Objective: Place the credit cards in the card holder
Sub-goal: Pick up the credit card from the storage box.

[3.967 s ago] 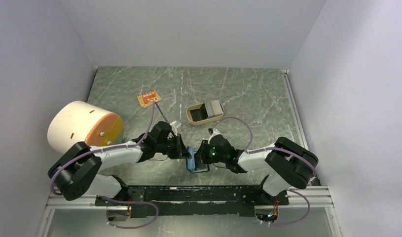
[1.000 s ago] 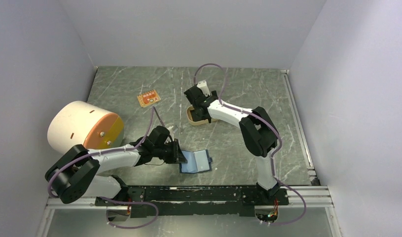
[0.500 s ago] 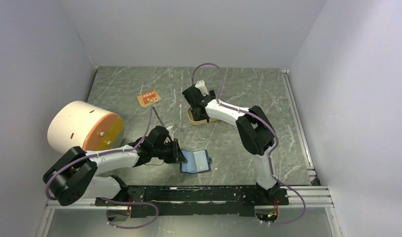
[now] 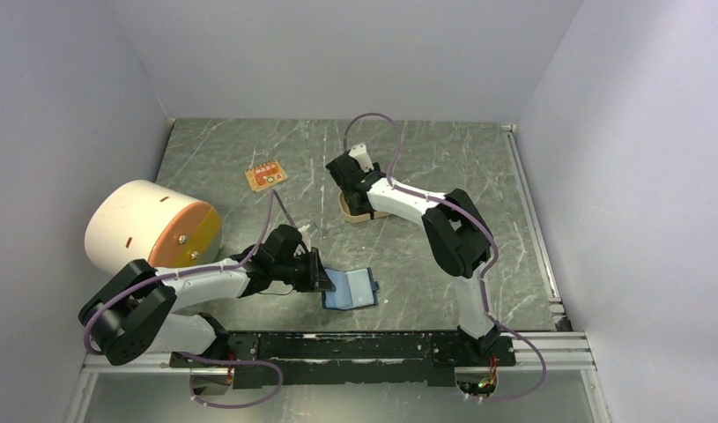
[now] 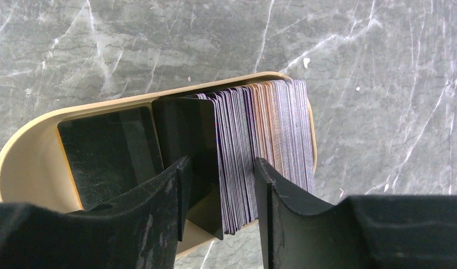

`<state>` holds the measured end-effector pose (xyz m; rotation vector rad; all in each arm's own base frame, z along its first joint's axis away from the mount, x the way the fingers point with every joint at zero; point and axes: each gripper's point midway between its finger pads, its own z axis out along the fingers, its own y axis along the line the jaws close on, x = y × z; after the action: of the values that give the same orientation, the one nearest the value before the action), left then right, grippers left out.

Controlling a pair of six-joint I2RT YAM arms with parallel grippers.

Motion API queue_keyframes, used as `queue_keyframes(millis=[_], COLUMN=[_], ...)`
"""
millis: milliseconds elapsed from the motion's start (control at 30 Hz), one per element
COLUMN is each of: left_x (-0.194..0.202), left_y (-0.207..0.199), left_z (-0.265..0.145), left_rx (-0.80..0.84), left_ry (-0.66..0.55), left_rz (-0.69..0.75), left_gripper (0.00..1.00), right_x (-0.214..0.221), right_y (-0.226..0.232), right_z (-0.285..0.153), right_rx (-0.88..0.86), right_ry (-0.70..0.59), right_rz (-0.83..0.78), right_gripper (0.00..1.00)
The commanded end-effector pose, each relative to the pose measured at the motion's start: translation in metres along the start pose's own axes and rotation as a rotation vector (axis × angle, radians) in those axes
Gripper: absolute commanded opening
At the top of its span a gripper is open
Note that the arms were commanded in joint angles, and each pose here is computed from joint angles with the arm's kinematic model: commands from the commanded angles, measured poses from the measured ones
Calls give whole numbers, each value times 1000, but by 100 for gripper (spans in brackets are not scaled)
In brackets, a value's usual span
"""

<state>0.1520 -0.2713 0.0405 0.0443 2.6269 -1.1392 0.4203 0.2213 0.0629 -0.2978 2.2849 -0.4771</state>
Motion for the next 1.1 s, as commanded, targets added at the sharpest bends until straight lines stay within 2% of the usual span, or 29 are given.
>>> queue_keyframes(millis=[0,433,700,1067], left_x=[-3,-2,-2,-2], left_y=[-7,-4,-3,2], left_z=[-2,0,0,3], left_rx=[28,21,11,-12], left_ry=[-4,-5,-2,8], left_rz=[11,4,3,-1], left_gripper=[20,21,21,21], right_x=[-5,-19,-26,-34], right_y=[-18,-16,-14,14], right_z=[-3,-8,-15,-52], right_rx=[48,17,-21,-304], right_ry=[3,-24,-30,-37], right_rz=[-10,-1,18,115], right_gripper=[45,31,16,0])
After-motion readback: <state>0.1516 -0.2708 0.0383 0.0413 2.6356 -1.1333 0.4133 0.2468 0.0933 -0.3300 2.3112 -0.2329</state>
